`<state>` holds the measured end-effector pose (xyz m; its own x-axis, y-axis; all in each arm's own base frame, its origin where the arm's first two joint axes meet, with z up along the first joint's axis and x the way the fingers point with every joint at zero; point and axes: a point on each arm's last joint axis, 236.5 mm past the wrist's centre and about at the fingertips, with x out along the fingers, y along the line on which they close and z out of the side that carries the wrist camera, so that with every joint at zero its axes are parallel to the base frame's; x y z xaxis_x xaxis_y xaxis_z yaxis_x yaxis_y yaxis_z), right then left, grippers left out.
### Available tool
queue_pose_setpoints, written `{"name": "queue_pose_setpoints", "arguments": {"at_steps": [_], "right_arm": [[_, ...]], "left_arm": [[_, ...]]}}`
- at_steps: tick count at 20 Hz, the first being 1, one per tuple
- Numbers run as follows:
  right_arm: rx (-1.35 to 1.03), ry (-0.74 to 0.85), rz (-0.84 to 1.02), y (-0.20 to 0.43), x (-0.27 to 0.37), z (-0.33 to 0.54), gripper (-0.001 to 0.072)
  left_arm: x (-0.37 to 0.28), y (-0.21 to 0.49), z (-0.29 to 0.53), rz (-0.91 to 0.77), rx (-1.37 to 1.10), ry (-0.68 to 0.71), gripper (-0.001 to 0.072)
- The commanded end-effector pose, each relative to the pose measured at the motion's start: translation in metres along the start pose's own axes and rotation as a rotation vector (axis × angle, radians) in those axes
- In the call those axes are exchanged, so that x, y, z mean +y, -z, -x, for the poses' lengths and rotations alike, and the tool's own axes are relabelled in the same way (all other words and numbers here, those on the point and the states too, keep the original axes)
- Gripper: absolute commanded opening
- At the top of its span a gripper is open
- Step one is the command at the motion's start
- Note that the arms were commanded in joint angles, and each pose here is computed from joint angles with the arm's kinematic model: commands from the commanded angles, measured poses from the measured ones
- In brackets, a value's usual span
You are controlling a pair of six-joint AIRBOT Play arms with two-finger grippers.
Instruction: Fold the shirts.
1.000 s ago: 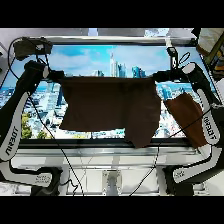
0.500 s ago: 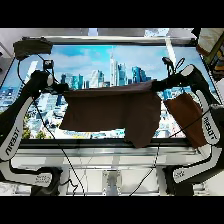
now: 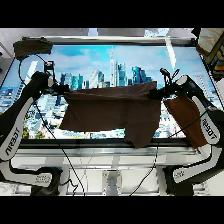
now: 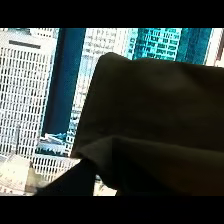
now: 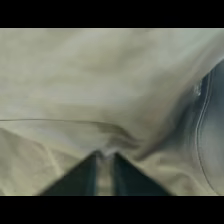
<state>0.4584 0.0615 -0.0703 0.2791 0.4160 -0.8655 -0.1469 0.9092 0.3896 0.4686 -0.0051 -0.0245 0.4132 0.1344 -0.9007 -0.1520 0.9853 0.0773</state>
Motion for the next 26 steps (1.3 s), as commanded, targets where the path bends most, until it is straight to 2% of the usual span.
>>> {"name": "queue_pose_setpoints", "arguments": {"at_steps": [1,5,7,9,11,13,19,24,25,26], "right_arm": [[-0.032,-0.056,-0.043,-0.008,0.013,0.001,0.0258],[-0.113,-0.089,0.023,-0.04,0.037,0.039,0.0257],[-0.172,-0.034,0.09,-0.053,0.04,0.076,0.0257],[-0.17,0.062,0.118,-0.045,0.027,0.11,0.0257],[-0.099,0.147,0.109,-0.018,0.005,0.13,0.0256],[-0.018,0.146,0.053,0.021,-0.009,0.134,0.0255],[0.153,0.033,-0.19,0.138,-0.017,0.092,0.0256],[0.288,-0.083,-0.302,0.196,0.007,0.069,0.0258],[0.315,-0.092,-0.321,0.204,0.01,0.068,0.0281],[0.351,-0.109,-0.332,0.213,0.015,0.069,0.034]], "left_arm": [[-0.002,0.003,0.001,0.009,0.015,0.009,0.0607],[0.0,-0.017,0.029,0.02,-0.027,0.012,0.0608],[0.005,-0.024,0.059,-0.015,-0.061,0.012,0.0607],[0.021,0.002,0.085,-0.07,0.022,-0.026,0.0606],[0.04,0.026,0.099,-0.098,0.044,-0.081,0.0596],[0.055,0.063,0.104,-0.076,0.058,-0.112,0.0596],[0.031,0.202,0.065,-0.002,0.307,0.021,0.0596],[0.008,0.184,0.05,0.064,0.192,0.111,0.0596],[0.008,0.183,0.05,0.065,0.188,0.112,0.0597],[0.009,0.185,0.05,0.064,0.198,0.11,0.0596]]}}
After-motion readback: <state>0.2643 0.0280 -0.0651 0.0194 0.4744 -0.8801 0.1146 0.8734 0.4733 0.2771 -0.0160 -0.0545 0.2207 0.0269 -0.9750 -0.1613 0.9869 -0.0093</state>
